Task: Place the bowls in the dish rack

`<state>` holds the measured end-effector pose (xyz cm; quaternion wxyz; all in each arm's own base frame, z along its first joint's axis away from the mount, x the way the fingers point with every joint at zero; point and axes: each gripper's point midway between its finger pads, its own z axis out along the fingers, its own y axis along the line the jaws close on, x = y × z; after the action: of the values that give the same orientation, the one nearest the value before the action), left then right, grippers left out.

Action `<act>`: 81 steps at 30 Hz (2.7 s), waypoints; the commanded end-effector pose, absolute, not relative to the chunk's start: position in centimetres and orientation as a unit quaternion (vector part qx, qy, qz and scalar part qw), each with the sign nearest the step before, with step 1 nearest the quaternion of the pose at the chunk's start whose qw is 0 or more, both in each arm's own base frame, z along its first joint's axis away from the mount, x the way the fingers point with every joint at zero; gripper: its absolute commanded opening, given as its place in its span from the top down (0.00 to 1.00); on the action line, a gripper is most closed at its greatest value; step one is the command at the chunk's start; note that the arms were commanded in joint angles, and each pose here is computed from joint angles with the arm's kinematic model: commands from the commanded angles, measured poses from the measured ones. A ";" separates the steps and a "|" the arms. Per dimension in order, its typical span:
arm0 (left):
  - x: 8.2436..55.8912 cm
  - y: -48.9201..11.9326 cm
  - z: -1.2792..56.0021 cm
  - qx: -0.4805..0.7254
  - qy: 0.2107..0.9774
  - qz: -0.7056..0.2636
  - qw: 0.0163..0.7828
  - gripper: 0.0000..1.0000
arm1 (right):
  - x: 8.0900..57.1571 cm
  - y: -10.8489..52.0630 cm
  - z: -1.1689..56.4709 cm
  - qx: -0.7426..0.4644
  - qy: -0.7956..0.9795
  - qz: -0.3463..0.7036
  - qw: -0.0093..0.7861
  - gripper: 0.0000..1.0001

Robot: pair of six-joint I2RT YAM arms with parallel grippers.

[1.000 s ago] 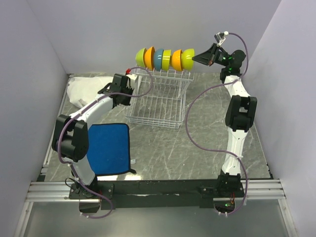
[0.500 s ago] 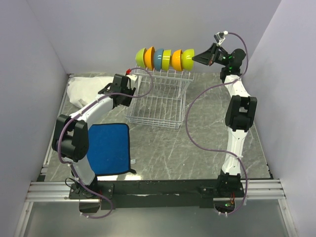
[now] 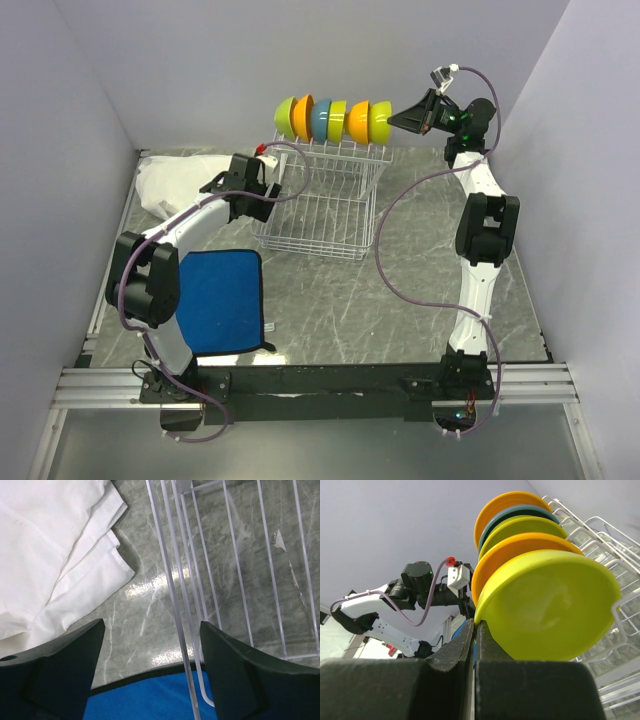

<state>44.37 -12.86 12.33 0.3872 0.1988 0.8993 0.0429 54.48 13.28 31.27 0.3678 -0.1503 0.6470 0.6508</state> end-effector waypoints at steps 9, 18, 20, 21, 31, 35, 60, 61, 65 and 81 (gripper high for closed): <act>45.1 -13.2 14.9 0.207 0.880 0.053 0.425 0.00 | 54.9 13.8 30.1 -0.167 0.645 0.644 0.376 0.96; 45.2 -12.9 15.4 0.211 0.873 0.064 0.435 0.01 | 54.9 13.8 29.3 -0.167 0.650 0.642 0.372 0.78; 45.2 -12.8 15.7 0.209 0.871 0.064 0.440 0.01 | 54.8 13.8 29.3 -0.166 0.650 0.642 0.372 0.77; 45.0 -12.7 15.4 0.211 0.872 0.066 0.436 0.01 | 54.8 13.8 29.3 -0.167 0.650 0.641 0.372 0.77; 44.3 -12.5 15.5 0.215 0.870 0.070 0.437 0.01 | 55.1 14.0 28.6 -0.149 0.655 0.645 0.365 1.00; 44.0 -12.8 15.3 0.219 0.870 0.070 0.436 0.01 | 55.1 14.5 29.6 -0.122 0.652 0.654 0.363 1.00; 44.3 -13.9 14.4 0.225 0.868 0.063 0.438 0.01 | 54.6 17.1 32.2 -0.063 0.640 0.671 0.369 1.00; 44.2 -13.9 14.4 0.225 0.868 0.063 0.438 0.01 | 54.6 17.3 31.9 -0.062 0.641 0.672 0.366 1.00; 44.0 -14.0 14.5 0.227 0.867 0.063 0.439 0.00 | 54.8 17.3 31.3 -0.043 0.644 0.674 0.358 1.00; 43.6 -14.7 14.3 0.236 0.866 0.063 0.436 0.01 | 54.1 17.2 33.3 -0.041 0.628 0.686 0.365 1.00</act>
<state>43.15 -14.21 12.13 0.4059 0.2390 0.8799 0.0631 55.67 14.93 31.89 0.3826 -0.0330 0.6339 0.6713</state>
